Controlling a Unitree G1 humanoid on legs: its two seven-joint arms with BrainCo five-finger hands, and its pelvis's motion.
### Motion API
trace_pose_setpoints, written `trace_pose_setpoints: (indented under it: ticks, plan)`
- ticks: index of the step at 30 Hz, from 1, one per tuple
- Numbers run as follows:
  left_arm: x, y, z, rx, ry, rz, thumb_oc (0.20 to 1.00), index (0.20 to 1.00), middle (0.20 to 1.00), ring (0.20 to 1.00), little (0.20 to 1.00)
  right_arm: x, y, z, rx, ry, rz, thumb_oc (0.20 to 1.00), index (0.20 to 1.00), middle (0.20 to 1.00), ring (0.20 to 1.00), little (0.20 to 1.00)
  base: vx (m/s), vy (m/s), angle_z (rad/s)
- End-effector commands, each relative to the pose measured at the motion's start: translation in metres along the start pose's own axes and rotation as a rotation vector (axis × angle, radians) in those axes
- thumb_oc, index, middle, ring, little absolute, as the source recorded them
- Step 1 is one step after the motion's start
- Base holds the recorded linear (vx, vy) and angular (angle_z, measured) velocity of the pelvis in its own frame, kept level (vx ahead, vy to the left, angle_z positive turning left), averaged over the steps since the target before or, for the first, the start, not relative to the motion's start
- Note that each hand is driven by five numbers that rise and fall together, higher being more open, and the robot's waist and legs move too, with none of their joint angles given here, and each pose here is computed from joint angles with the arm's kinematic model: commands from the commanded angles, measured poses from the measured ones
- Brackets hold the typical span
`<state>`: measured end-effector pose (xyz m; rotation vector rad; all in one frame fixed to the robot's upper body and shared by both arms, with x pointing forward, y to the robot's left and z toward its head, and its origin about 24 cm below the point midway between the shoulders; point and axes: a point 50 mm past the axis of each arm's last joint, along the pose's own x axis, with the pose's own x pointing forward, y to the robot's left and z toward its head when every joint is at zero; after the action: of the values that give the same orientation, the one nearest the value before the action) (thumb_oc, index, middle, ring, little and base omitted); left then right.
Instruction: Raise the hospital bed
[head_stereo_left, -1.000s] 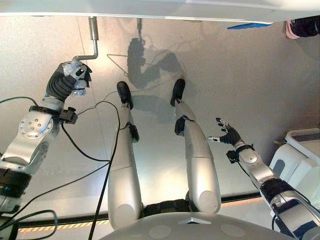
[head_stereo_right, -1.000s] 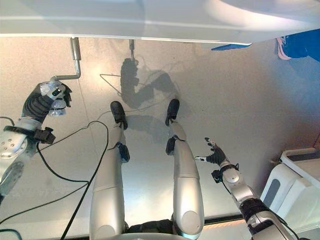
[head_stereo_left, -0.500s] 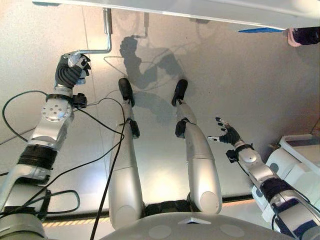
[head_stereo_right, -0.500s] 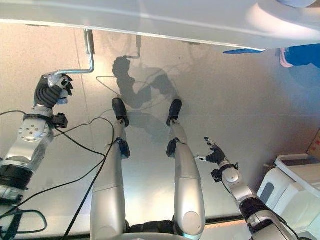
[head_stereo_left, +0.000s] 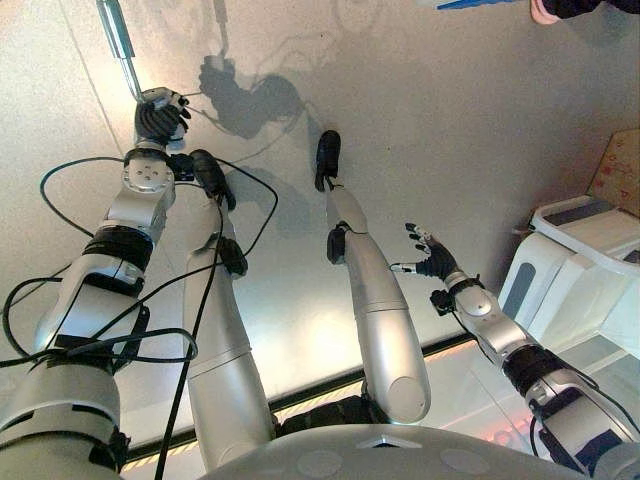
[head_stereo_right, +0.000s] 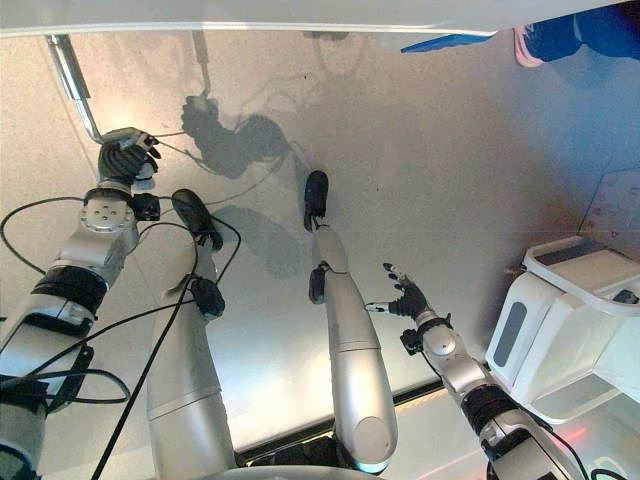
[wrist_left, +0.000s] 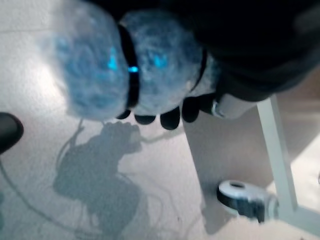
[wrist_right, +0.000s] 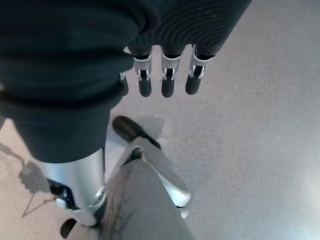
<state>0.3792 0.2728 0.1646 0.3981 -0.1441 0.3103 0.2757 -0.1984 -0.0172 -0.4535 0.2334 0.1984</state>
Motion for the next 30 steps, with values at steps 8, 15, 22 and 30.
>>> trace_pose_setpoints:
  ticks: [8, 15, 22, 30]
  plan:
    - [-0.006, -0.005, 0.002, 0.045, -0.053, -0.018, 0.2, 0.2, 0.2, 0.2, 0.2, -0.008, -0.013, -0.007, -0.037, 0.015, -0.024, 1.0, 1.0, 1.0, 1.0, 1.0, 0.01, -0.081, 0.0]
    - [-0.009, -0.005, -0.001, 0.038, -0.047, -0.014, 0.2, 0.2, 0.2, 0.2, 0.2, -0.01, -0.016, -0.009, -0.052, 0.022, -0.024, 1.0, 1.0, 1.0, 1.0, 1.0, -0.01, -0.076, 0.01]
    - [-0.011, -0.009, -0.007, 0.026, -0.024, -0.022, 1.0, 1.0, 1.0, 1.0, 1.0, -0.011, -0.02, -0.01, -0.062, 0.027, -0.034, 1.0, 1.0, 1.0, 1.0, 1.0, -0.04, -0.07, 0.0]
    - [-0.019, -0.026, -0.024, 0.001, 0.037, -0.077, 1.0, 1.0, 1.0, 1.0, 1.0, -0.011, -0.023, -0.021, -0.072, 0.086, -0.043, 1.0, 1.0, 1.0, 1.0, 1.0, -0.05, -0.048, 0.05]
